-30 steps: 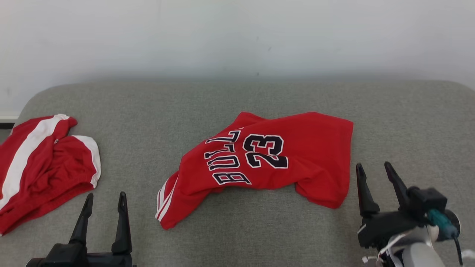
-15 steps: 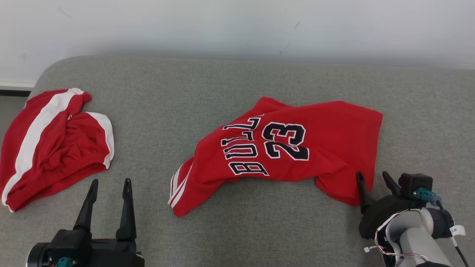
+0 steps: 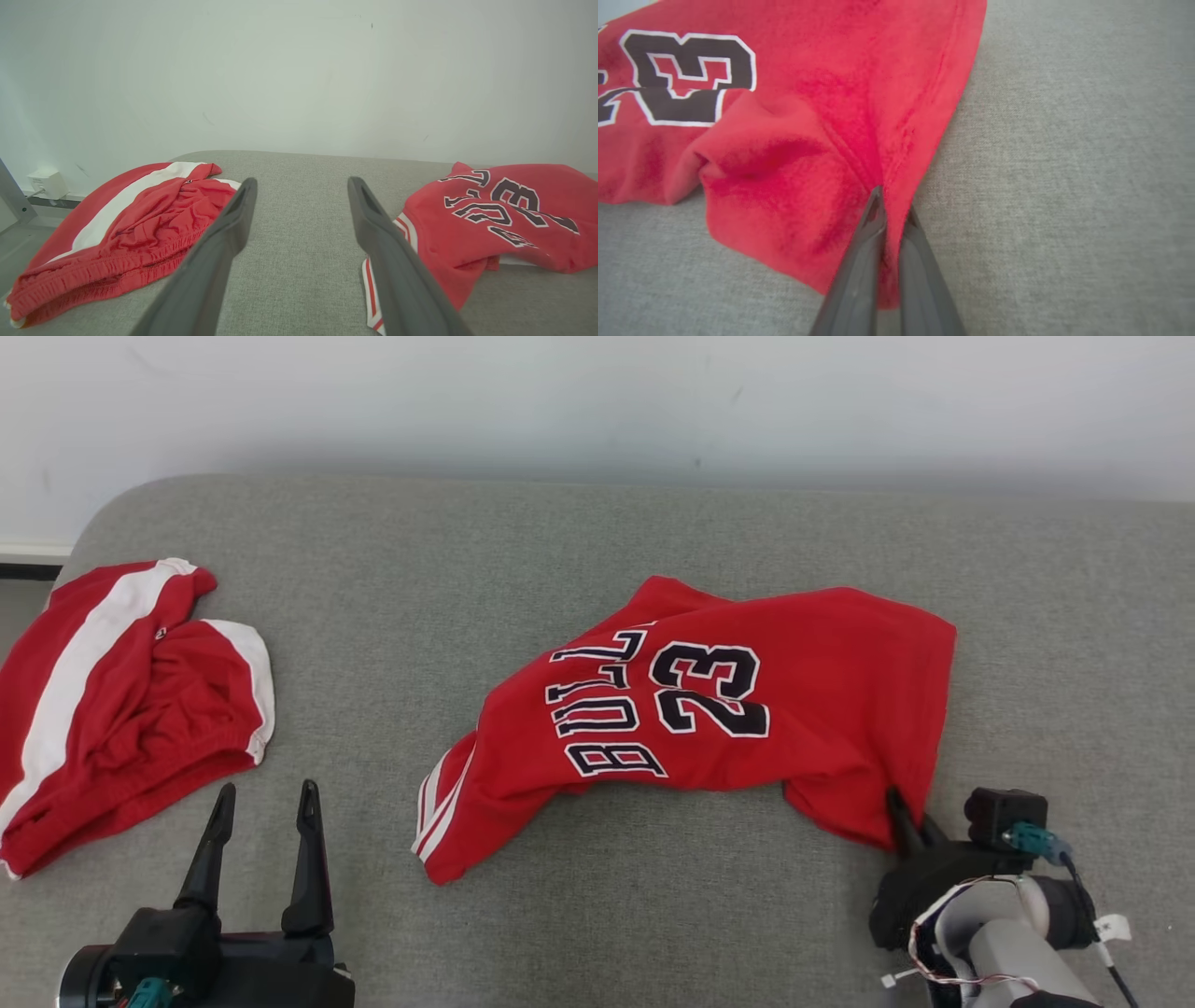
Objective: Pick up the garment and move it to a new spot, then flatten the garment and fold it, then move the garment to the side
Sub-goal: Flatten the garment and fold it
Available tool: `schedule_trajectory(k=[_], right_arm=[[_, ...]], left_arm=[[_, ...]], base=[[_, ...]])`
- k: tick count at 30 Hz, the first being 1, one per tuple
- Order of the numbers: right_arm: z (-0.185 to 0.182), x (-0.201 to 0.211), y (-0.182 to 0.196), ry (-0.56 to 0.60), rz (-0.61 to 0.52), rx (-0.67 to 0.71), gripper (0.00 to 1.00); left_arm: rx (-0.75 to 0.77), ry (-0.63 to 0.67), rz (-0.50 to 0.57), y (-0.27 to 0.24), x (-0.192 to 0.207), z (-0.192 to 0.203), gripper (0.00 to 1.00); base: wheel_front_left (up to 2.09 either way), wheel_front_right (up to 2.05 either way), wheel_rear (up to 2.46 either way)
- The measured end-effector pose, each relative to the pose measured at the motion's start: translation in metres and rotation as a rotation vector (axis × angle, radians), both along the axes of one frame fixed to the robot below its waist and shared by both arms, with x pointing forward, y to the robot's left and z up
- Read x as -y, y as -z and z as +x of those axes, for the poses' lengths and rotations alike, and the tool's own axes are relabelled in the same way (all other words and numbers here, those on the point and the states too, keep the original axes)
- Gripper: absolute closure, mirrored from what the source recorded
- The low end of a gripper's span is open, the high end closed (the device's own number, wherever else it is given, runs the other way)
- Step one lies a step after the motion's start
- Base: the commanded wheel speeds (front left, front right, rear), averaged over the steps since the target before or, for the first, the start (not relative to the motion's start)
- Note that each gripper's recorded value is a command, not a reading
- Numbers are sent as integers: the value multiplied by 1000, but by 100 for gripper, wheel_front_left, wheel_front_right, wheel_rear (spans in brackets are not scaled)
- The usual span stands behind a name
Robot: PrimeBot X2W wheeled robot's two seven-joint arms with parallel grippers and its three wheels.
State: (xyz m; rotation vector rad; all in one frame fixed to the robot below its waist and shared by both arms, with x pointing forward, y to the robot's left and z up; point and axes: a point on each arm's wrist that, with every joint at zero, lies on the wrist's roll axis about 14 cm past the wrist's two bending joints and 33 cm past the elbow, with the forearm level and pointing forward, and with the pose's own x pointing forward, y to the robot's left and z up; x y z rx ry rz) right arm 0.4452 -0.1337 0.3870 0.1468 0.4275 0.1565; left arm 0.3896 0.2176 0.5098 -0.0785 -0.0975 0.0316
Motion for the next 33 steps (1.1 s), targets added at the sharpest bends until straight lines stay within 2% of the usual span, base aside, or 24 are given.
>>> schedule_trajectory(k=[3,9,17,18,19,26,33], right_arm=[[2,19,-7,34,-19,34,100],[0,84,-27,134,-85,91,100],[-28,154,-45,222,-169,110,100],[-30,154,-46,225,-157,111,65],[-31,153,-48,225,-150,120,0],[-36,145,-78,215,-136,252,0],[-43,118,-120,191,-105,448,0]], left_arm=[[3,8,-2,-1,3,1,0],[14,27,-7,-4,10,0,0],[18,47,-17,-5,18,-5,0],[19,48,-17,-6,18,-6,0],[22,49,-18,-7,18,-6,0],[32,52,-21,-10,20,-12,0],[48,52,-15,-15,19,-19,0]], base=[[0,0,0],[0,0,0],[0,0,0],[0,0,0],[0,0,0],[0,0,0],[0,0,0]])
